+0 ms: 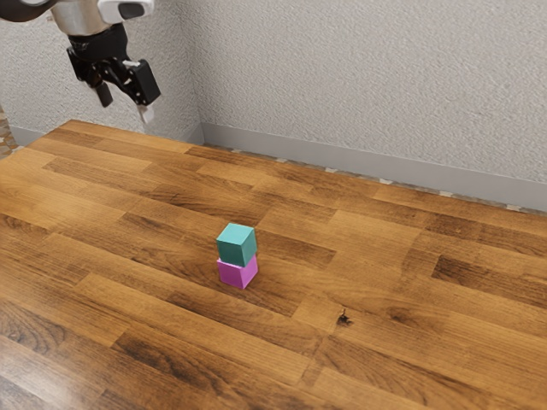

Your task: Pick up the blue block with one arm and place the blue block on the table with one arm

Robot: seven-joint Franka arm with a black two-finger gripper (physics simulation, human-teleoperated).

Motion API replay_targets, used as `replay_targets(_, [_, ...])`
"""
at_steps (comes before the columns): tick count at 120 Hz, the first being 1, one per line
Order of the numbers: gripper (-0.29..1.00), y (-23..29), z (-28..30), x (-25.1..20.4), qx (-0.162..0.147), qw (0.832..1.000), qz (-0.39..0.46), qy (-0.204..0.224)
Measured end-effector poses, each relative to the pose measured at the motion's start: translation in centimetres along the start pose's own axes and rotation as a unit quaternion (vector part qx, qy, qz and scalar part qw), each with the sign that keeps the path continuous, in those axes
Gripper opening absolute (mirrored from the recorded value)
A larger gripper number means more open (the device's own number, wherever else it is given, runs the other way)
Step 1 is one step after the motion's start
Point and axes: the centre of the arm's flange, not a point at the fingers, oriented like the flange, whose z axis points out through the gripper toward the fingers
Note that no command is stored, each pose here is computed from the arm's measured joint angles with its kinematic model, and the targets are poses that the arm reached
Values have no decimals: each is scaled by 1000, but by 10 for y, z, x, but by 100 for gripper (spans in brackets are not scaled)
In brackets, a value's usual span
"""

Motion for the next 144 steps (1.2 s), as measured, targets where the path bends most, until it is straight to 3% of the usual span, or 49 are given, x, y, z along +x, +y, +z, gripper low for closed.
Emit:
replay_targets(15, [70,-5,4,4,3,1000,-4,3])
replay_targets(43, [70,5,122,84,2,1000,-1,-5])
replay_targets(64, [70,17,172,108,-7,999,-47,13])
replay_targets(97, [70,20,268,97,-27,989,-139,-29])
replay_targets(144, [70,42,323,98,-43,982,-182,-33])
